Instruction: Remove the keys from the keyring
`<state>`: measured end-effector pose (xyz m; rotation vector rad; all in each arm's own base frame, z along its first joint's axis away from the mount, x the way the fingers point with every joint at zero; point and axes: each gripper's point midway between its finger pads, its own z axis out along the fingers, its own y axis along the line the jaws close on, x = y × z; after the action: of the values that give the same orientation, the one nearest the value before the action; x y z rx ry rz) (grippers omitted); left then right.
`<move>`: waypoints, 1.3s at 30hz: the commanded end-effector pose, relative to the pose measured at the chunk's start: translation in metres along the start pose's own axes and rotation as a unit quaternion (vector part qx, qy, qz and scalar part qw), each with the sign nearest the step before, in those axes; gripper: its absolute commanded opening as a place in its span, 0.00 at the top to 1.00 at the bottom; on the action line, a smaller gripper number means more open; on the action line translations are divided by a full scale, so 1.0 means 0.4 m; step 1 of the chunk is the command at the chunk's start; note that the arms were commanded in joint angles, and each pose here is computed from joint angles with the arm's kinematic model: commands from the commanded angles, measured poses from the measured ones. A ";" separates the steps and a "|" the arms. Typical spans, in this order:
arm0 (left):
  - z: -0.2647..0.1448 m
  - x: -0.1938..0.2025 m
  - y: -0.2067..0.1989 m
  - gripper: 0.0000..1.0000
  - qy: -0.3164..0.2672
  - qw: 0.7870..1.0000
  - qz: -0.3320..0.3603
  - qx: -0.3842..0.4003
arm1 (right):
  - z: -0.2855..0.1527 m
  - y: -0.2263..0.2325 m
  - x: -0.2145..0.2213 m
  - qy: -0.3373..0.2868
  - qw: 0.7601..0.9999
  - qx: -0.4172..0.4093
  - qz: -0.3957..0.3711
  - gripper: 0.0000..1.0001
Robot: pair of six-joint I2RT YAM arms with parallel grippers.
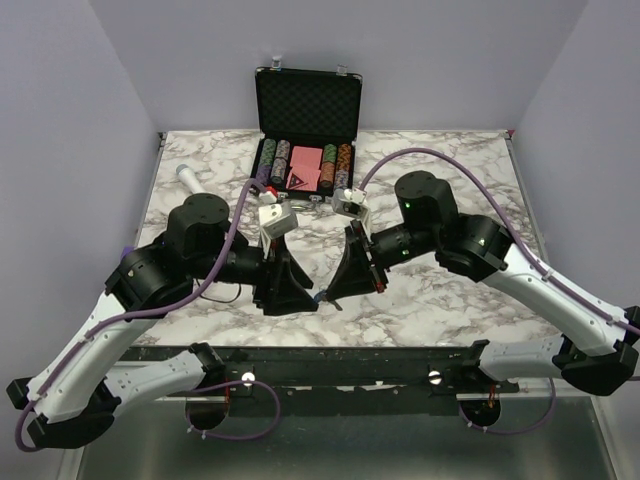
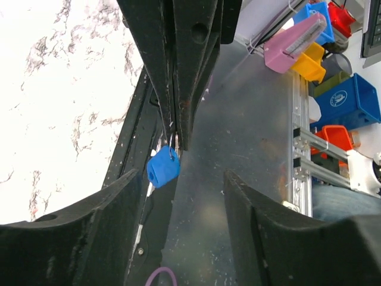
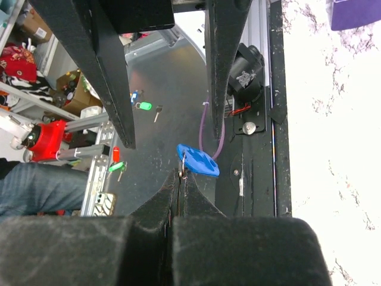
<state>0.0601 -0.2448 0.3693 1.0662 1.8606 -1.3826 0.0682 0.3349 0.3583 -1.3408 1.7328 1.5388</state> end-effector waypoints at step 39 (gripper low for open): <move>0.019 -0.074 0.005 1.00 -0.093 0.995 -0.032 0.001 | 0.008 -0.028 -0.064 -0.056 0.998 0.038 0.001 0.67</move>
<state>0.0709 -0.2555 0.3704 0.9118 1.8557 -1.4467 0.0729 0.3400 0.3614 -1.2659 1.7764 1.5576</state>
